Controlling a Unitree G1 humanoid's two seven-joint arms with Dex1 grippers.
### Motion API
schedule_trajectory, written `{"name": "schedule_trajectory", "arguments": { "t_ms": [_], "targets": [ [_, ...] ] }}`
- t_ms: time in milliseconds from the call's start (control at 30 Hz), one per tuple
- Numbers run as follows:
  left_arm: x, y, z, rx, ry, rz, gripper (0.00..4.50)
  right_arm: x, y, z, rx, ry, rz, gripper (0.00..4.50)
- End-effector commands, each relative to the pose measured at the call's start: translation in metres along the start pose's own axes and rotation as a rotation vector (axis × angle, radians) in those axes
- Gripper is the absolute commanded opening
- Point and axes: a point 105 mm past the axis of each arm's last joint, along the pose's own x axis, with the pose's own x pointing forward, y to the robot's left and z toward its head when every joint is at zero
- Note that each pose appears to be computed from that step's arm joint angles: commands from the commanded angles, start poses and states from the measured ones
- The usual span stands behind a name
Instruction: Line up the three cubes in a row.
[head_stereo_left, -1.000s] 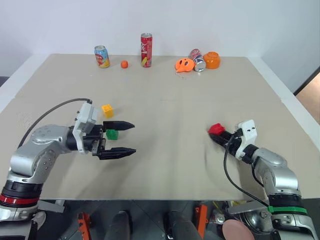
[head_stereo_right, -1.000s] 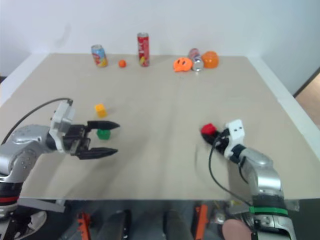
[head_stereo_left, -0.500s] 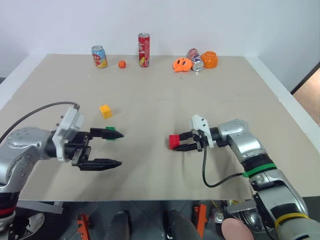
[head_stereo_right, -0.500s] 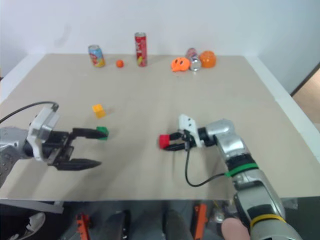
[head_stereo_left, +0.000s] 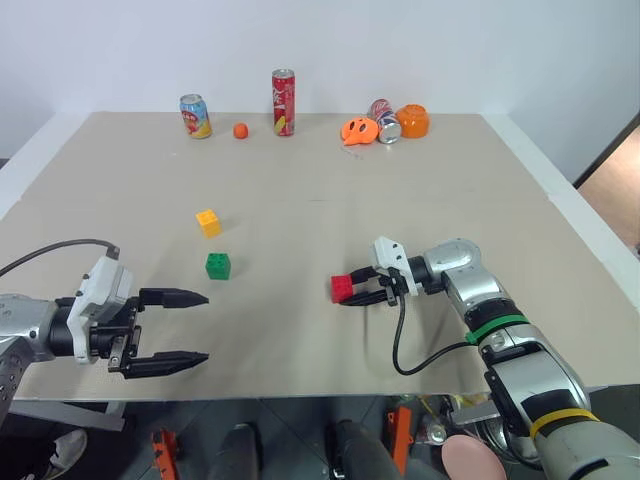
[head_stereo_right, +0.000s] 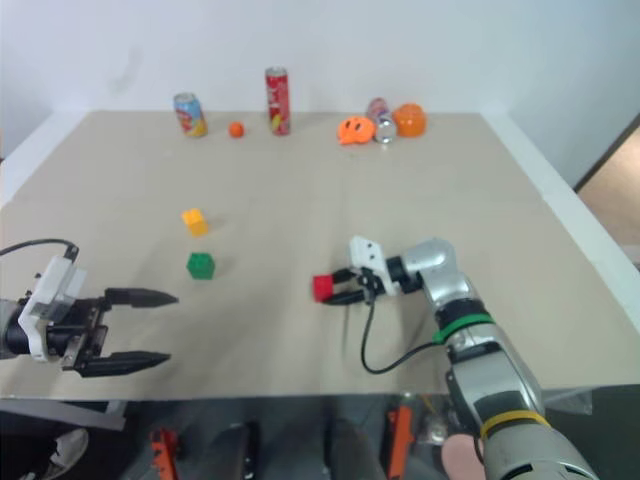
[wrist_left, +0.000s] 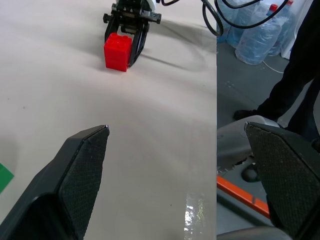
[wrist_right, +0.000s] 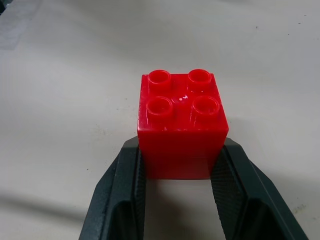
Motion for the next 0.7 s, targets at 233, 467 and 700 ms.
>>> {"name": "schedule_trajectory", "arguments": {
  "t_ms": [233, 467, 700],
  "targets": [
    [0.006, 0.004, 0.014, 0.05, -0.028, -0.041, 4.5, -0.014, -0.004, -0.006, 0.026, -0.003, -0.073, 1.24],
    [0.008, 0.005, 0.014, 0.05, -0.033, -0.051, 4.5, -0.017, -0.003, -0.009, 0.042, -0.001, -0.085, 1.24],
    [0.008, 0.006, 0.013, 0.05, -0.03, -0.05, 4.5, -0.016, -0.005, -0.014, 0.052, 0.02, -0.105, 2.28]
  ]
}}
